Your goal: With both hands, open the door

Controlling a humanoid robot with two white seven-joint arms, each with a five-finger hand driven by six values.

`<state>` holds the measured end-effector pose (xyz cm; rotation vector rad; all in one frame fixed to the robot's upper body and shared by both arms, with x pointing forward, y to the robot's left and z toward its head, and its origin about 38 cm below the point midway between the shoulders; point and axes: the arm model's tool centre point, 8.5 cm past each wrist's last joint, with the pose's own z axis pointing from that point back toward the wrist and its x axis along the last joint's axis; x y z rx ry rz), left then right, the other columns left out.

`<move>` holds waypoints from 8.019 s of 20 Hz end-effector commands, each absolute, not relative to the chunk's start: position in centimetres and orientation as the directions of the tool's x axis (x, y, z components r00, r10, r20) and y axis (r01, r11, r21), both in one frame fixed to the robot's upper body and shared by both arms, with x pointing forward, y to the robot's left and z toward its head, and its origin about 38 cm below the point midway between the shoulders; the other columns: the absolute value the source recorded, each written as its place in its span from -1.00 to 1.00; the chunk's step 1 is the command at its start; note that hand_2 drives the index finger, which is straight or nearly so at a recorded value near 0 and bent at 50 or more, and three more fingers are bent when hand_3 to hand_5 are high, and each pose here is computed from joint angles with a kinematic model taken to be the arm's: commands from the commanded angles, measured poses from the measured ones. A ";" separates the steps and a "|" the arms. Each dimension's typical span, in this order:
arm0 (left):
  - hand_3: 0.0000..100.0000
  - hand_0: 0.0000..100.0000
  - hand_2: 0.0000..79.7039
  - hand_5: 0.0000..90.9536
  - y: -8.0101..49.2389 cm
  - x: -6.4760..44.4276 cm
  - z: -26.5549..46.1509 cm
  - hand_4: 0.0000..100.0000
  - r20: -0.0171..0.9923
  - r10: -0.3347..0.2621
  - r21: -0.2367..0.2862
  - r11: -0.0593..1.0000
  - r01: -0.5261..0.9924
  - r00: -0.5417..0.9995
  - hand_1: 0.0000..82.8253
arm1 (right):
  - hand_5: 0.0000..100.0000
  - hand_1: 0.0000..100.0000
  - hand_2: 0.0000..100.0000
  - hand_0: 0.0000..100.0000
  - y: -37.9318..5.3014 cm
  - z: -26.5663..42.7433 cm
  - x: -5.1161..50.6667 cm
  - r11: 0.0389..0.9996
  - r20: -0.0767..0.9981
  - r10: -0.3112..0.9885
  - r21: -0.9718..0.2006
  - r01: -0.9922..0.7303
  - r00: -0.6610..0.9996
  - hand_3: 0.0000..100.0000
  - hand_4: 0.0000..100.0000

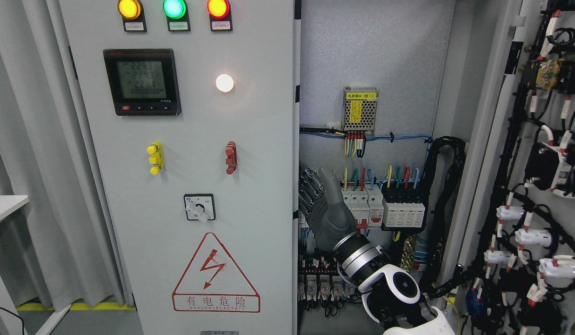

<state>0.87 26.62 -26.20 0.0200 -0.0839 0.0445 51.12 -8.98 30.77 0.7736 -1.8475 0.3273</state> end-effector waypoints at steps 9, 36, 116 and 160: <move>-0.94 -0.41 -0.93 -1.00 27.4 1.1 -26.2 -0.93 0.099 0.044 0.025 0.999 -0.047 0.994 -1.00 | -1.00 -1.00 -1.00 -0.56 -9.5 31.0 51.4 0.716 0.904 -0.367 0.125 -0.686 -0.218 -1.00 -1.00; -0.94 -0.41 -0.93 -1.00 27.2 1.2 -26.2 -0.93 0.100 0.043 0.021 0.999 -0.045 0.994 -1.00 | -1.00 -1.00 -1.00 -0.56 -9.9 31.5 50.8 0.637 0.884 -0.433 0.164 -0.753 -0.174 -1.00 -1.00; -0.94 -0.41 -0.93 -1.00 27.5 3.1 -26.1 -0.92 0.130 0.044 0.025 0.999 -0.048 0.991 -1.00 | -1.00 -1.00 -1.00 -0.56 6.1 26.0 35.8 0.084 0.942 -0.332 -0.016 -0.996 -0.044 -1.00 -1.00; -0.94 -0.41 -0.93 -1.00 27.7 3.0 -26.1 -0.93 0.132 0.090 0.026 0.995 -0.094 0.987 -1.00 | -1.00 -1.00 -1.00 -0.57 10.8 26.3 33.7 0.028 0.967 -0.193 -0.162 -0.986 -0.164 -1.00 -1.00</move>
